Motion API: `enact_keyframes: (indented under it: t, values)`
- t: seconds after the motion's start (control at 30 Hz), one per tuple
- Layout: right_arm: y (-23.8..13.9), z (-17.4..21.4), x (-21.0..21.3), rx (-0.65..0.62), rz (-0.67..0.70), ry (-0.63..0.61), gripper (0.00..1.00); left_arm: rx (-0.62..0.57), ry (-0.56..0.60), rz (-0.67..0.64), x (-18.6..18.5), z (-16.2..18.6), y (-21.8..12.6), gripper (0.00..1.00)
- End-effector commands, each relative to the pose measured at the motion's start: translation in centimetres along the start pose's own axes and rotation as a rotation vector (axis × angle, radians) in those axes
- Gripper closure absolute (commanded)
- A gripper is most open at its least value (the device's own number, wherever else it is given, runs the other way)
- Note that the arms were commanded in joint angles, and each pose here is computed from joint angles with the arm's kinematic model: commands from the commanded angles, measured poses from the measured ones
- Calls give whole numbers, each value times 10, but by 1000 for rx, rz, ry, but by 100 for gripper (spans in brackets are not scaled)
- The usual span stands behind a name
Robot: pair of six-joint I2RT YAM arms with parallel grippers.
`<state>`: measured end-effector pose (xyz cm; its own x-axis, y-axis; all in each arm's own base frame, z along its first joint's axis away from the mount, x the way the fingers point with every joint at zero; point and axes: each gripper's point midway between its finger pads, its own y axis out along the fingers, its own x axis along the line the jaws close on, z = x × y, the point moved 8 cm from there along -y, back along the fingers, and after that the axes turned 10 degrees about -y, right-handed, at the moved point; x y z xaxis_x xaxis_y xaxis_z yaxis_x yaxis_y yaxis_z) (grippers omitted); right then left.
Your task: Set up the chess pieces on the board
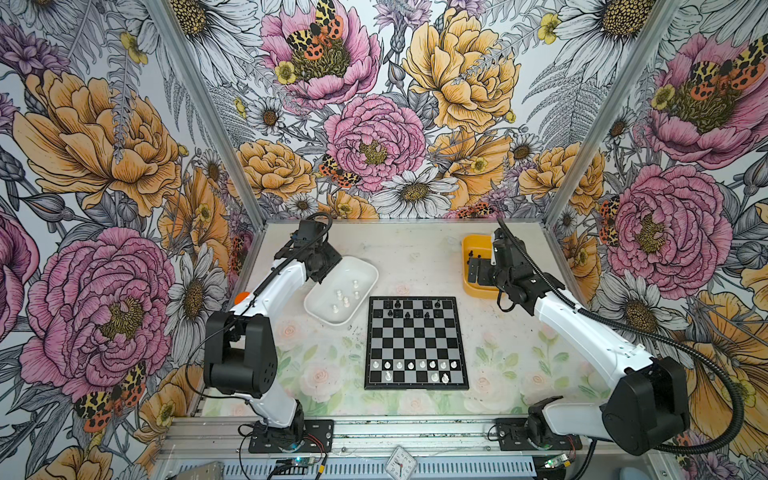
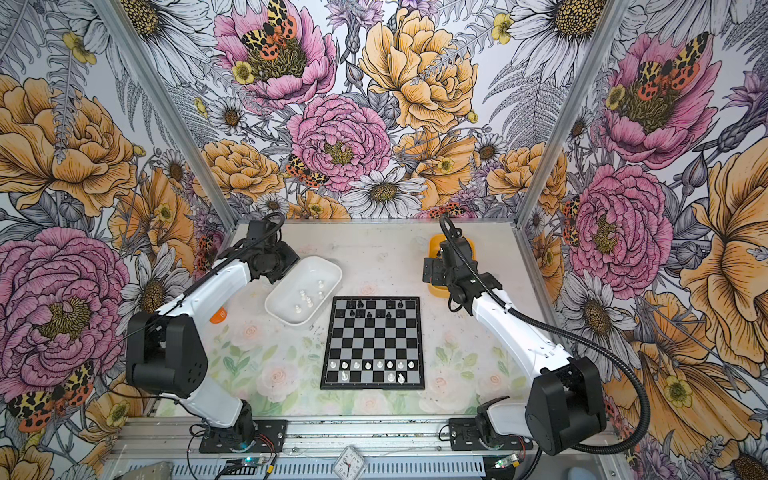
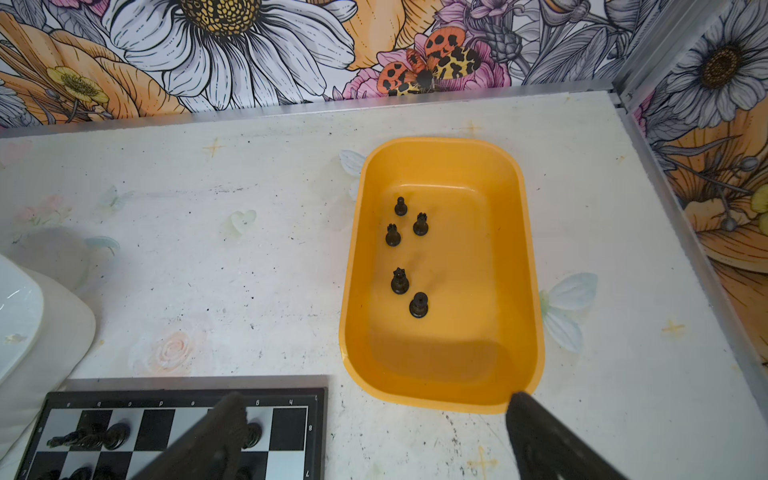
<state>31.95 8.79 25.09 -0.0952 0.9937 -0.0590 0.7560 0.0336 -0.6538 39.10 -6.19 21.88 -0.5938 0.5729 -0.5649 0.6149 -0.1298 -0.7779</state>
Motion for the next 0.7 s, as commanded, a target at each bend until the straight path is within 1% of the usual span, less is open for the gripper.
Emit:
enact_keyframes:
  t: [0.0, 0.13, 0.33, 0.4, 0.57, 0.67]
  values:
    - [-2, -12, 3, -25, 16, 19, 0, 52, 62, 29, -14, 4, 12, 52]
    - [2, -14, 6, -20, 18, 15, 0, 76, 114, -9, -18, 9, 28, 53]
    - [7, -10, 17, 7, -5, 25, 0, 73, 213, -98, -17, 19, 32, 55]
    - [7, -8, 25, 24, -25, 15, 0, 73, 229, -125, -12, 22, 32, 56]
    - [-1, -4, 58, 51, -136, -34, 0, 48, 257, -169, 1, 22, 23, 56]
    - [-5, -3, 77, 58, -178, -66, 0, 51, 268, -192, 6, 23, 22, 56]
